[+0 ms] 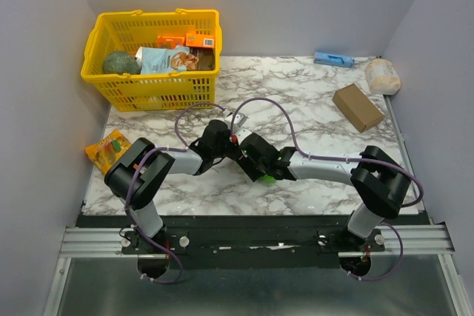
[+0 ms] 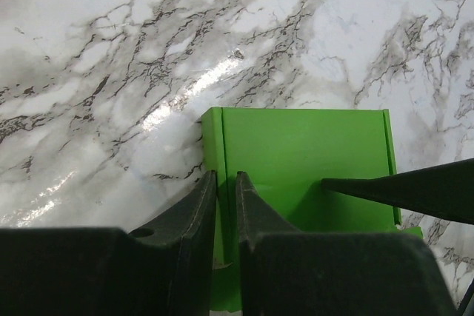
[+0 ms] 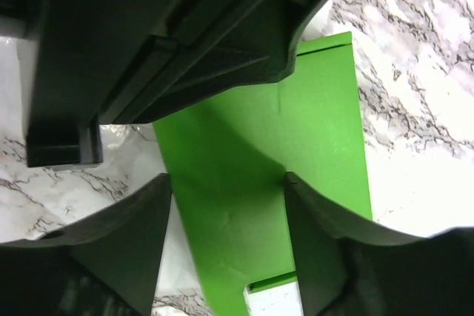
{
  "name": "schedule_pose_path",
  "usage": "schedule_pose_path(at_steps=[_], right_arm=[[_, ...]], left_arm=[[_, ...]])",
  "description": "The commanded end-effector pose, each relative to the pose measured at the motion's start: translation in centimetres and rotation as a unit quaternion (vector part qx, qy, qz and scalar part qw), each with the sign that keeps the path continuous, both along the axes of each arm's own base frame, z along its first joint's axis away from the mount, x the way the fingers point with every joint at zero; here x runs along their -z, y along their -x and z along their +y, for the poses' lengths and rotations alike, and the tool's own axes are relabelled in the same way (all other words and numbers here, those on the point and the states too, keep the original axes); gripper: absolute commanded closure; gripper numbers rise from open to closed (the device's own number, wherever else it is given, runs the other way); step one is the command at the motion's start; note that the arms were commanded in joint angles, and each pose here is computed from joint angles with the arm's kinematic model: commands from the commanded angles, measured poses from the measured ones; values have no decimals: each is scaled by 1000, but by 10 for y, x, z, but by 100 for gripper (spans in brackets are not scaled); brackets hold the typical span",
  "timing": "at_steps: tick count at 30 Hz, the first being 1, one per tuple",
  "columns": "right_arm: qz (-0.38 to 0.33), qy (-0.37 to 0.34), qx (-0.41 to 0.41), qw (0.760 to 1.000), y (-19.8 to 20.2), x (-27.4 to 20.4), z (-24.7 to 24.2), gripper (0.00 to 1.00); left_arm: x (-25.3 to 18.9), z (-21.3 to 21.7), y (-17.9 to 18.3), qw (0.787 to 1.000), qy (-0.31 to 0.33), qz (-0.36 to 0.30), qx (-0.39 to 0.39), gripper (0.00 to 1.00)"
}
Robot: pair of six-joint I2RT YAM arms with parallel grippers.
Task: Fold the paper box
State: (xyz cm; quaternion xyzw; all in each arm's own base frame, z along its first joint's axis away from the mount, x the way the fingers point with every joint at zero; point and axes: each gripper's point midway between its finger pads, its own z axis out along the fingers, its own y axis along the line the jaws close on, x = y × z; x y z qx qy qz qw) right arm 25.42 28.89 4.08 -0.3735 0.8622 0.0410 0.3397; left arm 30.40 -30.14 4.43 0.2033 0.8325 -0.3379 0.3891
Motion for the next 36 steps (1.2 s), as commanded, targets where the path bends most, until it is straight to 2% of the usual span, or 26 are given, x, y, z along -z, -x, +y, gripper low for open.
schedule_pose_path(at_steps=[1, 7, 9, 12, 13, 16, 19, 22, 27, 36], right_arm=[[-14, 65, 48, 997, -12, 14, -25, 42], [-3, 87, 79, 993, -12, 28, -31, 47], [2, 68, 79, 995, -7, 24, -30, 47], [11, 20, 69, 997, 1, 6, -21, 28], [10, -11, 61, 998, 4, -11, -17, 13], [15, -61, 34, 997, 9, -38, -11, 4], [26, -90, 7, 996, 6, -49, -10, 2], [13, -86, -24, 996, -6, -55, -12, 2], [19, -34, -70, 997, -26, -30, -15, 1], [39, 23, -85, 995, -35, 2, -20, 0]], left_arm=[[45, 20, 27, 995, -54, 78, 14, 81], [43, 22, 26, 996, -36, 86, 13, 81], [43, 23, 25, 995, -33, 90, 13, 81], [46, 26, 24, 995, -32, 98, 10, 82], [46, 26, 25, 995, -31, 98, 12, 81], [46, 25, 24, 995, -30, 97, 16, 82], [45, 24, 25, 995, -28, 96, 20, 82], [42, 23, 27, 995, -25, 90, 32, 82], [41, 23, 27, 995, -29, 85, 37, 82], [42, 26, 26, 995, -36, 86, 31, 82]])
